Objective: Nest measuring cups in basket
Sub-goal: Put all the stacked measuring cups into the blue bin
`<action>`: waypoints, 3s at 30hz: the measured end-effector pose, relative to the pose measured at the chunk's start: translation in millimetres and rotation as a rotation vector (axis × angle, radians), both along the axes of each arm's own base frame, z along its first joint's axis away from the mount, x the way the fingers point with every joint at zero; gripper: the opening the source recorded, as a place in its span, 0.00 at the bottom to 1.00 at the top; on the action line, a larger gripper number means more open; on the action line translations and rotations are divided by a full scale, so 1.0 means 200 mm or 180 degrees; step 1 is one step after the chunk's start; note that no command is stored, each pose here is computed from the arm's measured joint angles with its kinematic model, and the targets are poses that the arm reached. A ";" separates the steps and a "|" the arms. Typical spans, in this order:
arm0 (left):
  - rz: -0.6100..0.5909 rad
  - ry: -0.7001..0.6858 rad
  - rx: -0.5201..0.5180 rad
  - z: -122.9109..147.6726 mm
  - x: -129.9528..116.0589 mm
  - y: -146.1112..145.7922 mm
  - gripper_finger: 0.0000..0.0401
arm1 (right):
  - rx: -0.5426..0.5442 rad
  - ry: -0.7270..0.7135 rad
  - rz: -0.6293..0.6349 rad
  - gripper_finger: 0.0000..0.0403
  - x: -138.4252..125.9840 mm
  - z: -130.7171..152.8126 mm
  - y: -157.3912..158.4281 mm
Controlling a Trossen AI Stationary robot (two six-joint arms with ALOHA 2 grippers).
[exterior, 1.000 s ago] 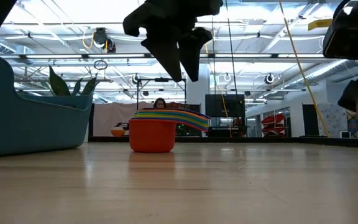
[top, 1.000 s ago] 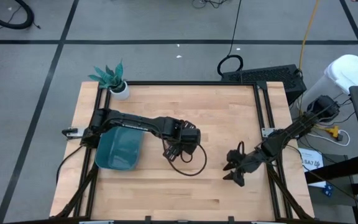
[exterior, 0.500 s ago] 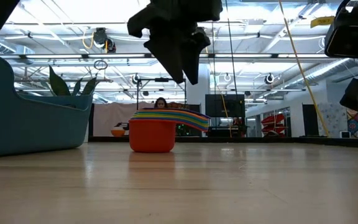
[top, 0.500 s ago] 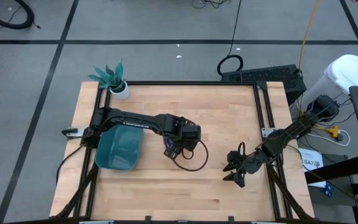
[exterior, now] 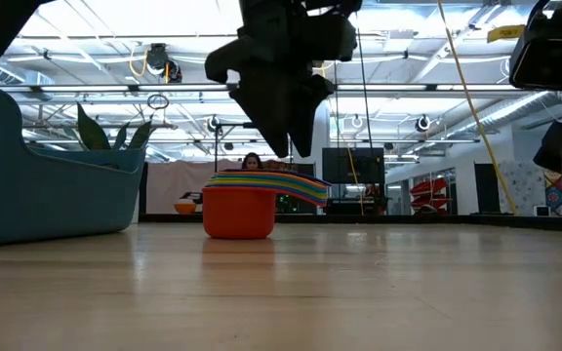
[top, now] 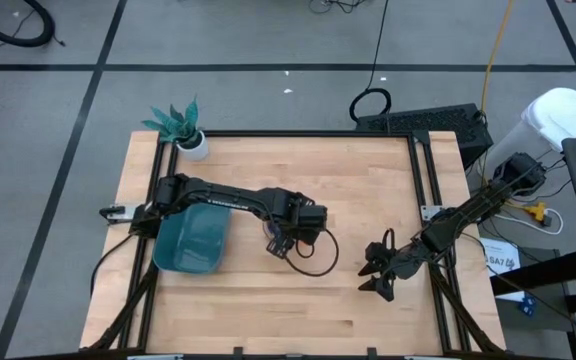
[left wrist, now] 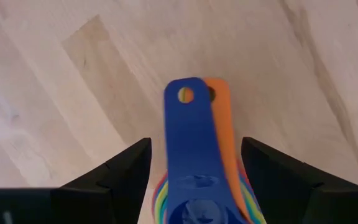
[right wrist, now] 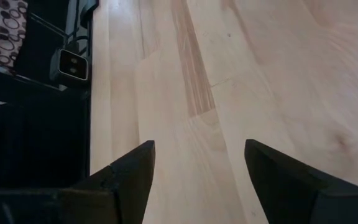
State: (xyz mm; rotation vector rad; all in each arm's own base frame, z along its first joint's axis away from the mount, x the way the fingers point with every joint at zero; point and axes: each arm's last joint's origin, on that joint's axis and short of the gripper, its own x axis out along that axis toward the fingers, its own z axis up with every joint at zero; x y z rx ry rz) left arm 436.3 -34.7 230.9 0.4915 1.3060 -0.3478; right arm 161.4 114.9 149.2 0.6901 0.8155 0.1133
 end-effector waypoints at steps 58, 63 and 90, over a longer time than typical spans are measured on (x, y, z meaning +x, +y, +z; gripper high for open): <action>0.0368 0.0223 -0.0165 -0.15 0.04 0.02 0.68 | 0.0087 -0.0097 0.0049 0.60 0.00 0.02 0.02; 0.0375 0.0209 -0.0168 -0.15 0.05 0.02 0.68 | 0.0087 -0.0098 0.0049 0.60 0.00 0.02 0.02; 0.0479 0.0325 -0.0171 -0.26 0.02 0.02 0.67 | 0.0104 -0.0112 0.0055 0.60 0.00 0.02 0.02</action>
